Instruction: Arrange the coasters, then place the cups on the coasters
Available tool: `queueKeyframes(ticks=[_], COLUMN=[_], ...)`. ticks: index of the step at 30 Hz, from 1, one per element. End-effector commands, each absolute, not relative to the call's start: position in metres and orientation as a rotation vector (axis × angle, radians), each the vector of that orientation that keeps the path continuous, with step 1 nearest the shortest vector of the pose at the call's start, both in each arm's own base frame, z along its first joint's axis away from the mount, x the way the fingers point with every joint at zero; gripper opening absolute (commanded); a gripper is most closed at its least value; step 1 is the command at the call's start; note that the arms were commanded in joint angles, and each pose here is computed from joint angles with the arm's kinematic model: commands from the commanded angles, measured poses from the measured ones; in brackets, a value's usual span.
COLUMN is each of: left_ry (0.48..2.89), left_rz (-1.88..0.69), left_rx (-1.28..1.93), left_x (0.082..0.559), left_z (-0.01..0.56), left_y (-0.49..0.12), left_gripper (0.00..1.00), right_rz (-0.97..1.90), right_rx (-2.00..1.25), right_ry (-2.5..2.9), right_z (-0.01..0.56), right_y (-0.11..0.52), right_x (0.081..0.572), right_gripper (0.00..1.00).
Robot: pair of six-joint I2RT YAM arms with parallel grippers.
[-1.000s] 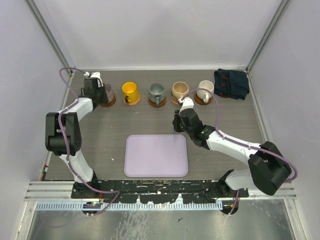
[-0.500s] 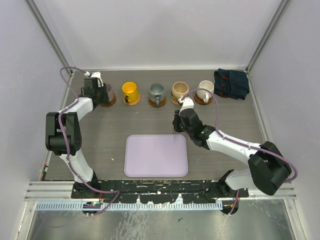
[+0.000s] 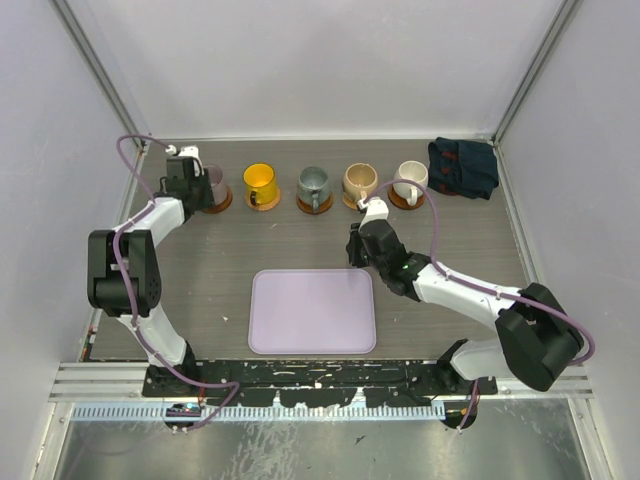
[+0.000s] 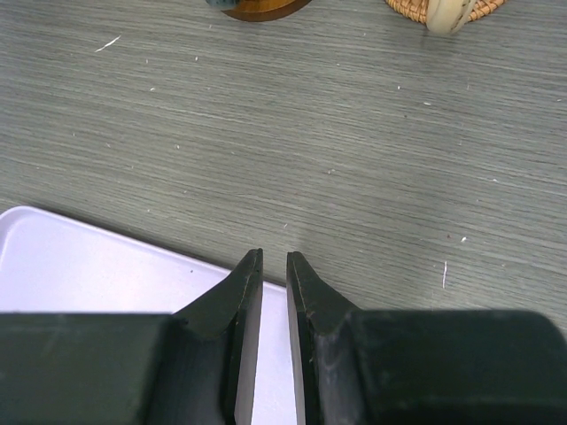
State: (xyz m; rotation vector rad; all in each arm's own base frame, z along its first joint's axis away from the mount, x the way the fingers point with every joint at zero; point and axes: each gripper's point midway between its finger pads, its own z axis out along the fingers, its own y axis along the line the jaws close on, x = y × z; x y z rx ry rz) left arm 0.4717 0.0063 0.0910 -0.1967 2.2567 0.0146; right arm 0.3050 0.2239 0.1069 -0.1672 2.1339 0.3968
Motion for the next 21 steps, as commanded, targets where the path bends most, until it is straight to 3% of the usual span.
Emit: queueKeyframes(ticks=[1,15,21], left_ry=[2.200,2.192,2.137], left_rz=[0.059,0.026,-0.090], left_rx=[-0.206,-0.209,-0.198], left_x=[0.469,0.461,0.460], left_z=[0.115,0.118,0.141], left_y=[0.015,0.011,-0.005], left_gripper=[0.41,0.40,0.55], right_rz=[0.459,0.461,0.436], right_rx=[-0.128,-0.120,-0.118], right_ry=[2.060,2.065,2.062], right_z=[0.131,0.127,0.126], right_y=[0.229,0.227,0.225], right_x=[0.310,0.307,0.310], right_gripper=[0.23,0.23,0.23])
